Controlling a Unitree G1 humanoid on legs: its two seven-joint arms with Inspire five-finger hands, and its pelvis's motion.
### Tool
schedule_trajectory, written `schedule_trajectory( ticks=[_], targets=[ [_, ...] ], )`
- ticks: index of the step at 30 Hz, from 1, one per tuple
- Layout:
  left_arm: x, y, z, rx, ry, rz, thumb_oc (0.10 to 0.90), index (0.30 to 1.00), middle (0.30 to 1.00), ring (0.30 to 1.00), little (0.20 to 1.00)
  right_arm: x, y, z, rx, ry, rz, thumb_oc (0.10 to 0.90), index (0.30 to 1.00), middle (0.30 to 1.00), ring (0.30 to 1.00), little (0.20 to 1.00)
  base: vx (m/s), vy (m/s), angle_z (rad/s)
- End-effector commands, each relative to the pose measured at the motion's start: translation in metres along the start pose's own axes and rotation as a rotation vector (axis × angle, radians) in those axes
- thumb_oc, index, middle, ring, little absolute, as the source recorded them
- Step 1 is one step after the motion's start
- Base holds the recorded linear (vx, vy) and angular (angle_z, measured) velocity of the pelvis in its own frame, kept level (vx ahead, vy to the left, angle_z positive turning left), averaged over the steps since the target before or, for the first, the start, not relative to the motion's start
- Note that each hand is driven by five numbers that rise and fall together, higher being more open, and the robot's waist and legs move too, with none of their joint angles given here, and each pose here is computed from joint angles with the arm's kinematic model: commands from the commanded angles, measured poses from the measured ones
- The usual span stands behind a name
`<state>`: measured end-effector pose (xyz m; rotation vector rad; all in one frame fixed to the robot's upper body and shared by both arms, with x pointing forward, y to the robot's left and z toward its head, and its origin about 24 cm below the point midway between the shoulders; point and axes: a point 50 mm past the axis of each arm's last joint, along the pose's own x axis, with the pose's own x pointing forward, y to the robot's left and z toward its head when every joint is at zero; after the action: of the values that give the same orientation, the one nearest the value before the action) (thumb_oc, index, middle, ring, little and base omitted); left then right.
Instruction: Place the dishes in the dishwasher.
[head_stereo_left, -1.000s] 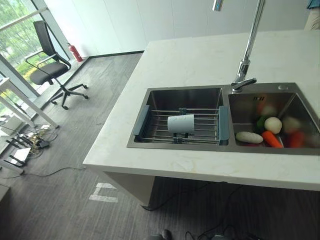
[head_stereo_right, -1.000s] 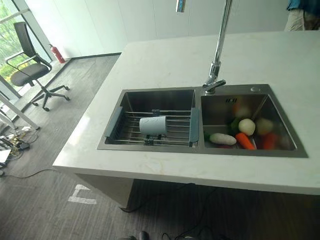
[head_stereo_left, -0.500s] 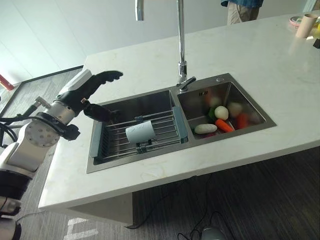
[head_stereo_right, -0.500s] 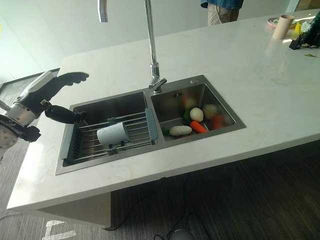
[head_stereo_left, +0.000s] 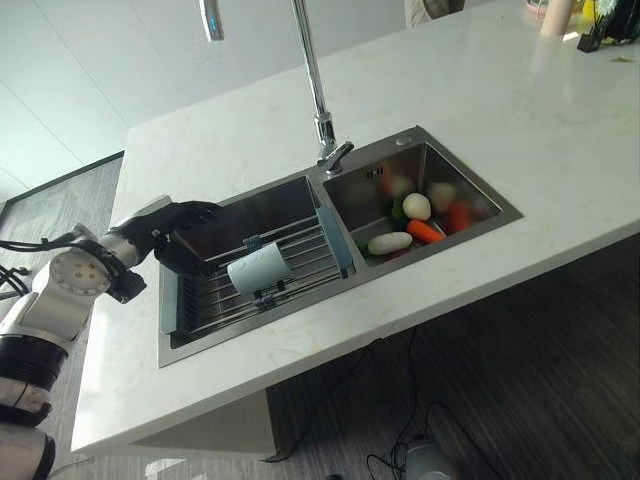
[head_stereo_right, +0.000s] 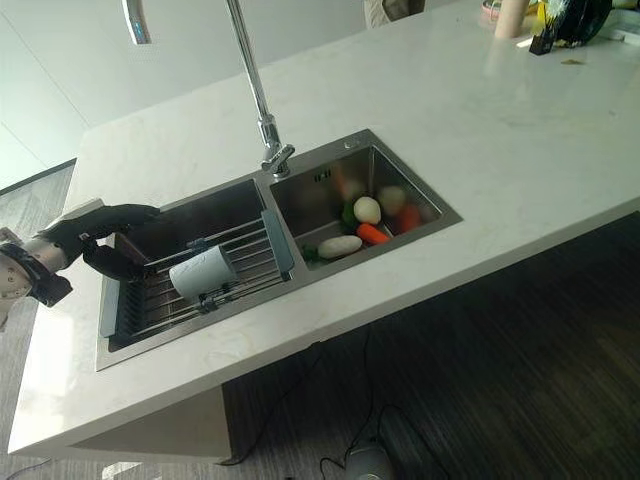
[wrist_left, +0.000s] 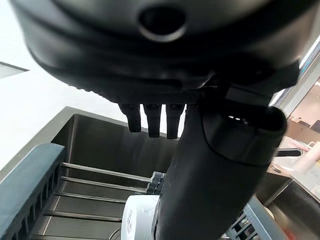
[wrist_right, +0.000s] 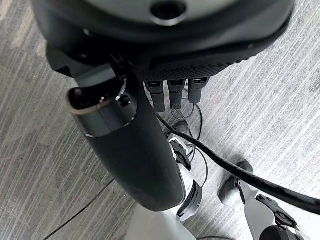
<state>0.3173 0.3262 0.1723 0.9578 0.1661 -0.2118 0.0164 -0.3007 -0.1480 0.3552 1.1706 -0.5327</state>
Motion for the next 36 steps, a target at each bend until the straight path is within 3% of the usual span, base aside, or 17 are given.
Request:
schedule_trajectory(
  ticks=[1, 36],
  targets=[
    [-0.010, 0.065, 0.048, -0.027, -0.193, 0.235, 0.800, 0.900, 0.900, 0.900, 0.900, -0.003, -0.008, 0.012, 0.000, -0.066, 0.005, 0.800, 0.900, 0.900, 0.900, 0.900, 0.03, 0.033, -0.02],
    [0.009, 0.025, 0.043, -0.065, -0.132, 0.035, 0.800, 0.900, 0.900, 0.900, 0.900, -0.012, -0.028, 0.030, -0.021, -0.143, -0.030, 0.800, 0.900, 0.900, 0.900, 0.900, 0.01, 0.012, -0.03]
  ],
)
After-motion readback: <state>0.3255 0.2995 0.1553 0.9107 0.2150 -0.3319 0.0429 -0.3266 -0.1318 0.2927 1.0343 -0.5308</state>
